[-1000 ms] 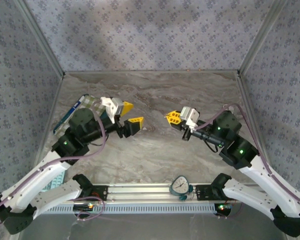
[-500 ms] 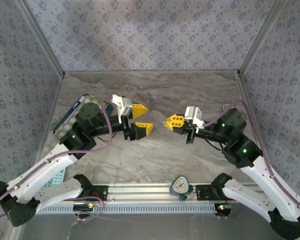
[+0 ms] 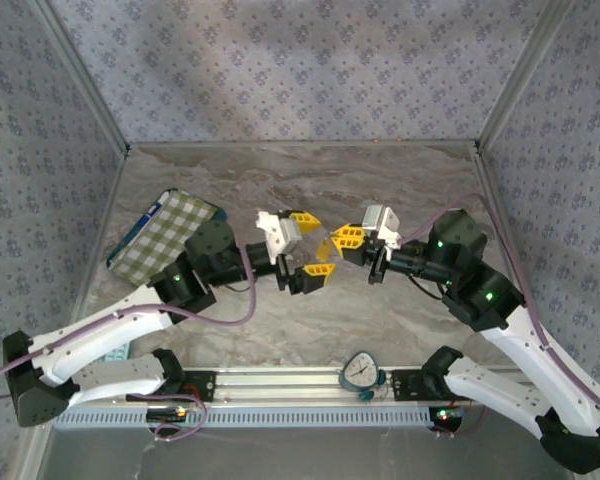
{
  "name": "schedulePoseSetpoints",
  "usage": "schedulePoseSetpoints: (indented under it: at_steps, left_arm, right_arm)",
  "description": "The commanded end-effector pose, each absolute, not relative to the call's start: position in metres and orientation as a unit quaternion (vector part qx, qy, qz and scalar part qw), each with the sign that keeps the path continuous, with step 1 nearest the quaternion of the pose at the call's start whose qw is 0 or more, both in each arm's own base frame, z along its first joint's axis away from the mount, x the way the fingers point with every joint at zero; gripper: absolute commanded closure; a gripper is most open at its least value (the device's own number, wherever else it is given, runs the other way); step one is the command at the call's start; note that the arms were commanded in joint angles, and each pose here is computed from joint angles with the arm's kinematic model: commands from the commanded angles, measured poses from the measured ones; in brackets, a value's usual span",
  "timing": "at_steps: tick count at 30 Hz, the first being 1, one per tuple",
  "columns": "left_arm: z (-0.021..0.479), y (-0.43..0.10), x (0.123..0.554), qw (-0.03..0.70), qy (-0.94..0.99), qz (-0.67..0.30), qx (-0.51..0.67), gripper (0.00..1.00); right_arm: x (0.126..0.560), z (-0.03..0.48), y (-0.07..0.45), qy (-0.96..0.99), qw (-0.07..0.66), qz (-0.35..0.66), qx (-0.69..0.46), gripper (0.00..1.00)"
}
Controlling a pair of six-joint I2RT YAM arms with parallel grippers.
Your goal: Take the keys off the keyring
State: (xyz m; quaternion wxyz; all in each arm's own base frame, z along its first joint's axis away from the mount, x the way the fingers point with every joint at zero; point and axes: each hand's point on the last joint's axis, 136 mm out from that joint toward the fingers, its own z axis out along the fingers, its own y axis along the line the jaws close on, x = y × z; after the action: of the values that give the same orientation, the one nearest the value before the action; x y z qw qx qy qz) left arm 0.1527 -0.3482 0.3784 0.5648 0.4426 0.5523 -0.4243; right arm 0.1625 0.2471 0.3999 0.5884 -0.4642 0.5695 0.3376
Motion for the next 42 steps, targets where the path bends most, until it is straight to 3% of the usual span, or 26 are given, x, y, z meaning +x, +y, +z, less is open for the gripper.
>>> schedulePoseSetpoints:
  at_steps: [1, 14, 17, 25, 29, 31, 33, 37, 42]
  left_arm:
    - [0.4, -0.355, 0.158, 0.61, 0.523, -0.398, 0.443, 0.14]
    - [0.412, -0.358, 0.16, 0.621, 0.513, -0.404, 0.433, 0.25]
    - [0.411, -0.357, 0.157, 0.616, 0.513, -0.407, 0.438, 0.4]
    - [0.413, -0.354, 0.156, 0.615, 0.515, -0.41, 0.435, 0.52]
    - [0.415, -0.354, 0.156, 0.617, 0.513, -0.408, 0.434, 0.81]
    - [0.416, -0.353, 0.158, 0.621, 0.515, -0.406, 0.43, 0.88]
    - [0.417, -0.352, 0.159, 0.624, 0.515, -0.403, 0.427, 0.88]
    - [0.42, -0.348, 0.159, 0.633, 0.511, -0.401, 0.422, 1.0]
    - [0.417, -0.344, 0.164, 0.634, 0.526, -0.389, 0.412, 1.0]
  right_arm:
    - [0.159, 0.415, 0.245, 0.564, 0.597, 0.339, -0.458, 1.0]
    - [0.154, 0.412, 0.247, 0.567, 0.587, 0.343, -0.466, 1.0]
    - [0.155, 0.412, 0.247, 0.568, 0.586, 0.343, -0.465, 1.0]
    - [0.154, 0.412, 0.247, 0.568, 0.586, 0.343, -0.465, 1.0]
    - [0.153, 0.412, 0.247, 0.568, 0.586, 0.344, -0.466, 1.0]
    - [0.153, 0.412, 0.247, 0.568, 0.586, 0.343, -0.464, 1.0]
    - [0.153, 0.412, 0.246, 0.567, 0.588, 0.344, -0.463, 1.0]
    - [0.153, 0.413, 0.245, 0.568, 0.589, 0.342, -0.462, 1.0]
    - [0.158, 0.416, 0.238, 0.569, 0.608, 0.32, -0.452, 1.0]
